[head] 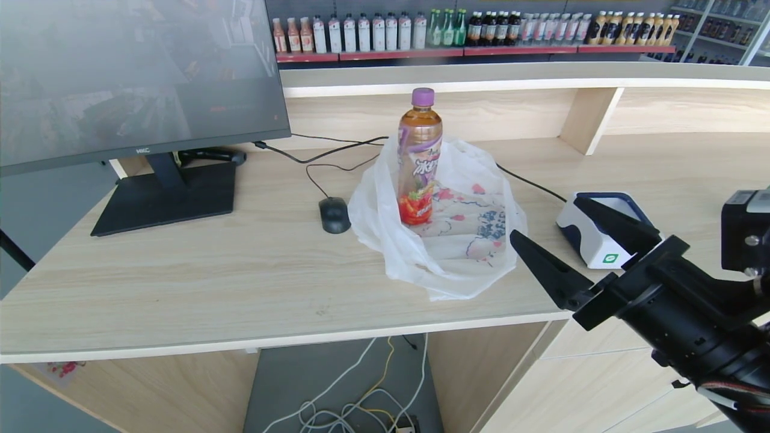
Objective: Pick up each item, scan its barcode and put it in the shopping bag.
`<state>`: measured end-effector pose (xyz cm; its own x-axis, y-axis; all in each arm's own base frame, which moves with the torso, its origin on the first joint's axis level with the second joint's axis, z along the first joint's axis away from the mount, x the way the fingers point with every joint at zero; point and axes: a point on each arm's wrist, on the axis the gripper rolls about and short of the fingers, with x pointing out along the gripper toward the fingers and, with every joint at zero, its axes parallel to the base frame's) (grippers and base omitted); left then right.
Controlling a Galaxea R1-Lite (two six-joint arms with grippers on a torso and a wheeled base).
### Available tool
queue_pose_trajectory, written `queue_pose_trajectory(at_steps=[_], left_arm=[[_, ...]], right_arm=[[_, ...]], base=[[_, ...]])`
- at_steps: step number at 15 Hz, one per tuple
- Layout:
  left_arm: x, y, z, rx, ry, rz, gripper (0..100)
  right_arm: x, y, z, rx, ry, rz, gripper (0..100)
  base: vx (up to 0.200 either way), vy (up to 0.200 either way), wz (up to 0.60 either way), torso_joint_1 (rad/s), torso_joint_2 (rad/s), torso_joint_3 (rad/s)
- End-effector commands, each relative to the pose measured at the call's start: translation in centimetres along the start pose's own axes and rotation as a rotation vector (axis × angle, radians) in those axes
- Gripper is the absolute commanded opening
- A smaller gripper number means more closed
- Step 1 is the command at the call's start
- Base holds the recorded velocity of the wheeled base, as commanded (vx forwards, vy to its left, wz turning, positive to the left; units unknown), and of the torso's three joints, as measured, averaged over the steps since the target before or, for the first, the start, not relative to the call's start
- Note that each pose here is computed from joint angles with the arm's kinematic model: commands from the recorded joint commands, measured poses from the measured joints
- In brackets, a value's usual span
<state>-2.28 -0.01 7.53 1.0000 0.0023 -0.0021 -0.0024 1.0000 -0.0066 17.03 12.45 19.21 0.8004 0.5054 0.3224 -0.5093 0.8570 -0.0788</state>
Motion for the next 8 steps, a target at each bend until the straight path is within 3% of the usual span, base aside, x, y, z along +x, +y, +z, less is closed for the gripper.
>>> queue_pose_trajectory(at_steps=[1,8], left_arm=[[0.00,-0.01,0.00,-0.001,-0.001,0.002,100],[0.01,-0.01,0.00,-0.001,0.001,0.002,100]], right_arm=[[0.00,0.05,-0.71,-0.004,0.030,0.002,100],[0.16,0.10,-1.00,-0.004,0.041,0.003,100]], base=[[0.000,-0.200,0.00,0.002,-0.01,0.007],[0.000,-0.200,0.00,0.004,0.00,0.002]])
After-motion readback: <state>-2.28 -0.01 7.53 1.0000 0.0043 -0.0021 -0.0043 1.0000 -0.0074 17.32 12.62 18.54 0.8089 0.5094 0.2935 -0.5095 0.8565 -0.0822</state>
